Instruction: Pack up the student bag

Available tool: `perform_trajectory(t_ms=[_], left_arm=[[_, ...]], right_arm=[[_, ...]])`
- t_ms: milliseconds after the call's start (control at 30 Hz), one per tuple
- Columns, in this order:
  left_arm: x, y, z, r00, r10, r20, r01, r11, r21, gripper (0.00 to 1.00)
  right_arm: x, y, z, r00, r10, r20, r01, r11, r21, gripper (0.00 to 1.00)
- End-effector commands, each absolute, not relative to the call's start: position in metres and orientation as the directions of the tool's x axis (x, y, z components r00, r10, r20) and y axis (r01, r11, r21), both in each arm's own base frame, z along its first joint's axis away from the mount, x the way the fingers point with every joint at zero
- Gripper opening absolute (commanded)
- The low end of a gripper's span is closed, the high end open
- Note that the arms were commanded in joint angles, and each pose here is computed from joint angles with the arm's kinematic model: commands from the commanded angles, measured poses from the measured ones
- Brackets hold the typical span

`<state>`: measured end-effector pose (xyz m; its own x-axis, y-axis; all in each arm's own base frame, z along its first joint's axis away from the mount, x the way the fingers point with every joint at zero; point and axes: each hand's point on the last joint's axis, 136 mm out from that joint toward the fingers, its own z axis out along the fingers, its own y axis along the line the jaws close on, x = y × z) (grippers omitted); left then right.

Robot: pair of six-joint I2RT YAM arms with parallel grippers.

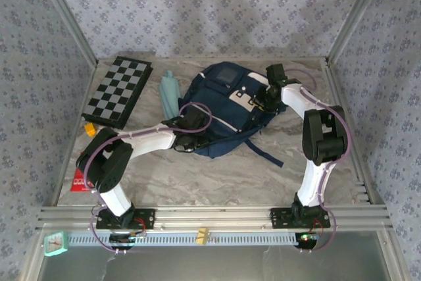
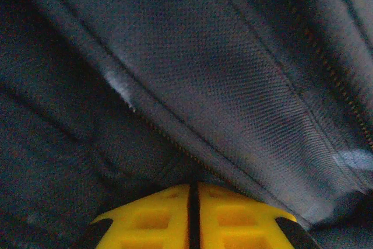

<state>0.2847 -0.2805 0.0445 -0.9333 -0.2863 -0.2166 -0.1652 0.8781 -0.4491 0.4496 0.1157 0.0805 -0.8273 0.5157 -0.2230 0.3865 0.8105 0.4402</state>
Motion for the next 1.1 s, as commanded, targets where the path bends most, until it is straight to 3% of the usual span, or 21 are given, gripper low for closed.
perform_trajectory(t_ms=[0,167,400,567,667,767,900,1067], left_arm=[[0.289,-0.246,0.017,-0.942,-0.26,-0.211,-0.192,0.936,-0.296,0.12],[0.326,-0.237,0.026,-0.922,-0.218,-0.32,-0.148,0.963,-0.226,0.15],[0.385,-0.222,0.057,-0.859,-0.222,-0.461,-0.113,0.961,-0.253,0.24],[0.405,-0.211,0.082,-0.844,-0.22,-0.489,-0.083,0.955,-0.285,0.33],[0.397,-0.208,0.106,-0.837,-0.232,-0.496,-0.078,0.947,-0.311,0.44],[0.375,-0.207,0.127,-0.847,-0.282,-0.451,-0.127,0.93,-0.344,0.49],[0.336,-0.255,0.173,-0.826,-0.269,-0.495,-0.041,0.905,-0.423,0.56],[0.299,-0.344,0.198,-0.861,-0.216,-0.461,0.084,0.833,-0.547,0.62]], right_arm=[[0.454,0.109,0.088,-0.808,0.529,-0.26,0.385,0.808,0.447,0.0],[0.452,0.104,0.132,-0.739,0.623,-0.258,0.374,0.697,0.611,0.0],[0.443,0.114,0.179,-0.659,0.725,-0.198,0.335,0.519,0.786,0.0],[0.444,0.112,0.211,-0.571,0.804,-0.165,0.29,0.386,0.876,0.0],[0.44,0.105,0.221,-0.52,0.838,-0.168,0.288,0.357,0.889,0.0],[0.433,0.101,0.227,-0.46,0.874,-0.156,0.282,0.31,0.908,0.0],[0.427,0.106,0.228,-0.442,0.886,-0.136,0.295,0.287,0.912,0.0],[0.423,0.107,0.233,-0.424,0.898,-0.112,0.29,0.252,0.923,0.0]])
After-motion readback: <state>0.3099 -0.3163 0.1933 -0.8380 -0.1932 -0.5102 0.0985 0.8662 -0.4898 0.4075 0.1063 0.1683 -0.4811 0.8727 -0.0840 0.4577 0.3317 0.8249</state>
